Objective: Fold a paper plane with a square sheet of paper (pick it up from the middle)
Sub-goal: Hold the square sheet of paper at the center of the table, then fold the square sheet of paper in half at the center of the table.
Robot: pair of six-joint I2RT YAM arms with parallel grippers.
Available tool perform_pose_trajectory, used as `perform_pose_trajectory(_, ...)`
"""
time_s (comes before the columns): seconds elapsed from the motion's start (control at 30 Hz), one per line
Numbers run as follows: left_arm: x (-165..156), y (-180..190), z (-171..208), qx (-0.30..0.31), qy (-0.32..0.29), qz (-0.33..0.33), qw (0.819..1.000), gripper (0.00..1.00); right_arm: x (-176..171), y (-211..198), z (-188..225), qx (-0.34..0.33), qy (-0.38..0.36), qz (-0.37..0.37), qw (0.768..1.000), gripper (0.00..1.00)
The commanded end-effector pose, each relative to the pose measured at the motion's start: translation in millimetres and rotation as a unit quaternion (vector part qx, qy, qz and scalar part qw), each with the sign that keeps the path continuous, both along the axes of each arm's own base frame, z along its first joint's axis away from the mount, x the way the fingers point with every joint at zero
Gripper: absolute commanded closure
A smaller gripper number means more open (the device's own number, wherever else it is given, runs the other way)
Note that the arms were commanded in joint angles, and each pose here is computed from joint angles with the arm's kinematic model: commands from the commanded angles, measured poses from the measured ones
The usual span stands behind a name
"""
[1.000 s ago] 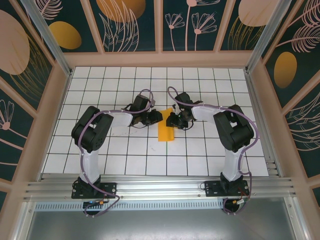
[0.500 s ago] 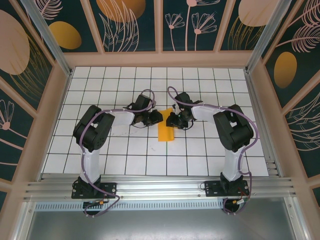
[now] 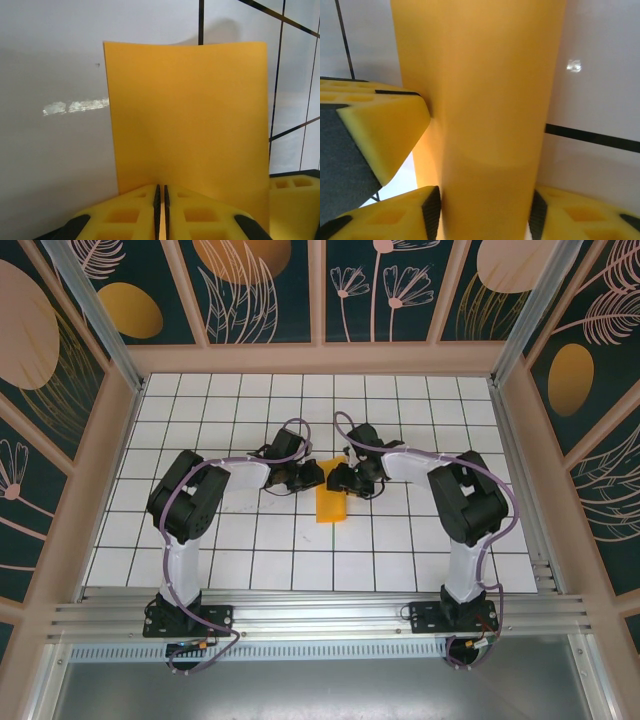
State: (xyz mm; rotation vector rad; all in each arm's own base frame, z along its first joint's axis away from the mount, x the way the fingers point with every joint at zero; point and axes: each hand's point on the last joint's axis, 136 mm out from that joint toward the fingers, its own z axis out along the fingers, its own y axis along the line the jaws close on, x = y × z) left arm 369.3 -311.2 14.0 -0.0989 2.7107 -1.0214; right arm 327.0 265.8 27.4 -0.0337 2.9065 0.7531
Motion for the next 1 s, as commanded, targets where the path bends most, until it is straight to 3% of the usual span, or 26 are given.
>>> perform_pose_trajectory(0.0, -26, 33, -63, 0.092, 0.062, 0.01, 0.994, 0.86, 11, -27, 19, -0.049, -0.024, -0.058, 0.997, 0.43)
perform_pose_trajectory(0.13, -27, 34, -67, 0.096, 0.065, 0.01, 0.993, 0.87, 17, -30, 40, -0.051, -0.049, -0.072, 0.995, 0.42)
perform_pose_trajectory(0.2, -26, 34, -68, 0.097, 0.064, 0.01, 0.993, 0.88, 16, -18, 47, -0.02, -0.052, -0.05, 0.997, 0.45)
perform_pose_trajectory(0.33, -27, 35, -69, 0.099, 0.064, 0.011, 0.993, 0.89, 16, 6, 52, 0.023, -0.048, -0.013, 0.998, 0.66)
perform_pose_trajectory(0.47, -28, 36, -72, 0.101, 0.067, 0.013, 0.993, 0.9, 18, 16, 42, 0.039, -0.036, -0.004, 0.999, 0.75)
perform_pose_trajectory(0.67, -28, 37, -75, 0.106, 0.07, 0.013, 0.992, 0.9, 16, 15, 19, 0.026, -0.016, -0.002, 1.0, 0.79)
perform_pose_trajectory(0.97, -31, 44, -82, 0.12, 0.072, 0.017, 0.99, 0.91, 9, -13, -10, -0.048, -0.003, -0.026, 0.999, 0.8)
